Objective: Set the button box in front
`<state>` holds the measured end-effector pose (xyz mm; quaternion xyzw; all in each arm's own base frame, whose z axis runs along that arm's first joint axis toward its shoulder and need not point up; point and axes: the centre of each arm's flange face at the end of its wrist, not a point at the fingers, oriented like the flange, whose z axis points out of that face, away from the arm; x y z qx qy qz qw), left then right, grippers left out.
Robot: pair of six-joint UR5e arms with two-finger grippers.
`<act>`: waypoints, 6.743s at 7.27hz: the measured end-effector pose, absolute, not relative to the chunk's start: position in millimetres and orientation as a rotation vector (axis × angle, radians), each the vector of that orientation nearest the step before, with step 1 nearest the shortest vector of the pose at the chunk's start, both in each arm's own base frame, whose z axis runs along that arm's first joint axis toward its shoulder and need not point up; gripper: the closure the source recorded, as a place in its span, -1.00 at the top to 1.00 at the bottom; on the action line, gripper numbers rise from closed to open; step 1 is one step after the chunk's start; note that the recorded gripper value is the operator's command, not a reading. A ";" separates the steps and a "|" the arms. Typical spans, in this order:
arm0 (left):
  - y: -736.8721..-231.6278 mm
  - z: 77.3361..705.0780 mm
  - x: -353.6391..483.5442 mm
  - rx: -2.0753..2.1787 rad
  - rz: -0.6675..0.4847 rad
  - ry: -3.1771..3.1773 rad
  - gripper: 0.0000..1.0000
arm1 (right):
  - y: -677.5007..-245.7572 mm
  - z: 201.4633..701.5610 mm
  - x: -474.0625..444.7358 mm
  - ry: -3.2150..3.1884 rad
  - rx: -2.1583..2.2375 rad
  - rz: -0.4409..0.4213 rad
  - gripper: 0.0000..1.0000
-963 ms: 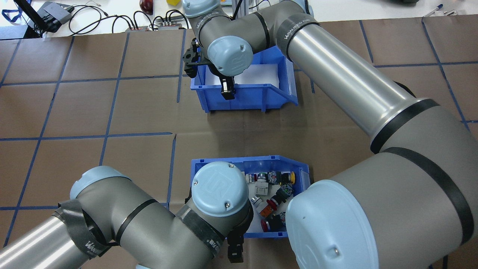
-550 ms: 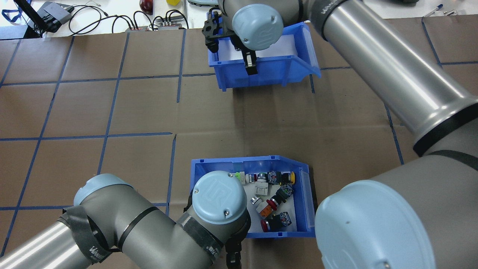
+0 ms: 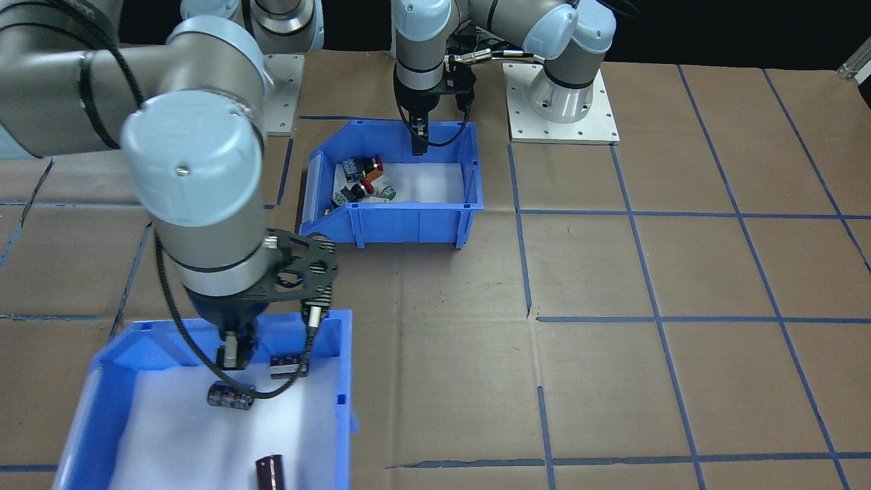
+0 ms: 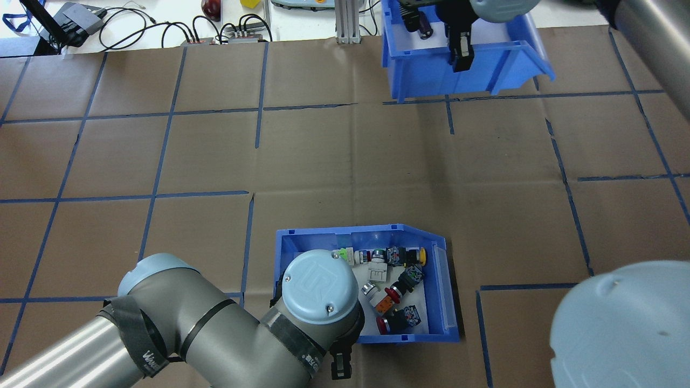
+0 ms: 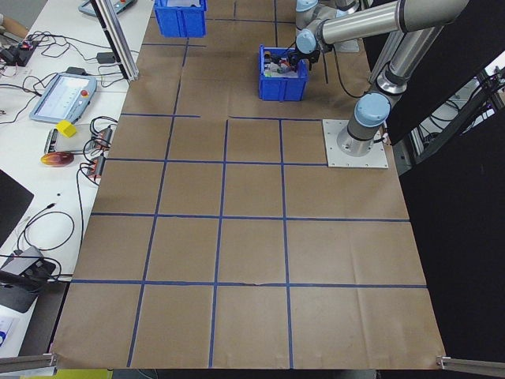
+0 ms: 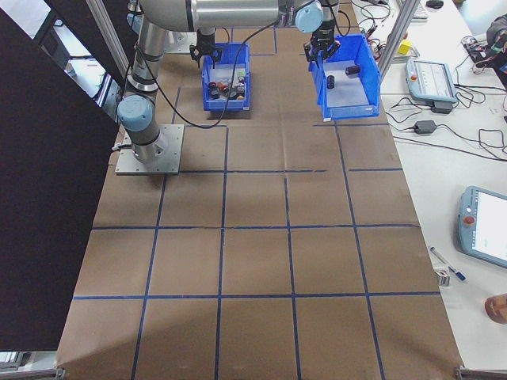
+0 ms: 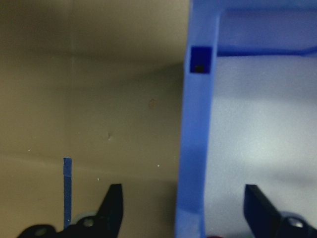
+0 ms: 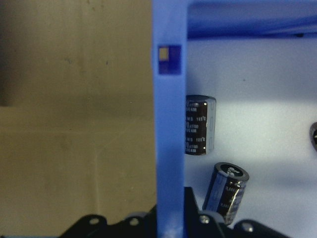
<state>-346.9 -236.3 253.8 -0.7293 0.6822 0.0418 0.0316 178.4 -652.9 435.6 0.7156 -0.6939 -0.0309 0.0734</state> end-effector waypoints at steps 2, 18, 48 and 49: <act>-242.0 255.2 -351.0 -2.272 0.119 2.147 -1.00 | -621.3 430.3 98.5 -2.141 2.129 -0.149 -0.87; -582.3 281.2 -327.0 -2.365 0.113 2.368 -0.97 | -441.4 323.8 -2.4 -2.028 2.183 -0.131 -0.86; -461.0 492.9 -125.7 0.264 -0.147 3.100 0.98 | -288.1 283.7 354.1 -2.187 2.085 -0.086 1.00; -461.2 493.5 -125.5 0.259 -0.148 3.100 0.98 | -288.6 299.1 349.8 -2.196 2.072 -0.056 1.00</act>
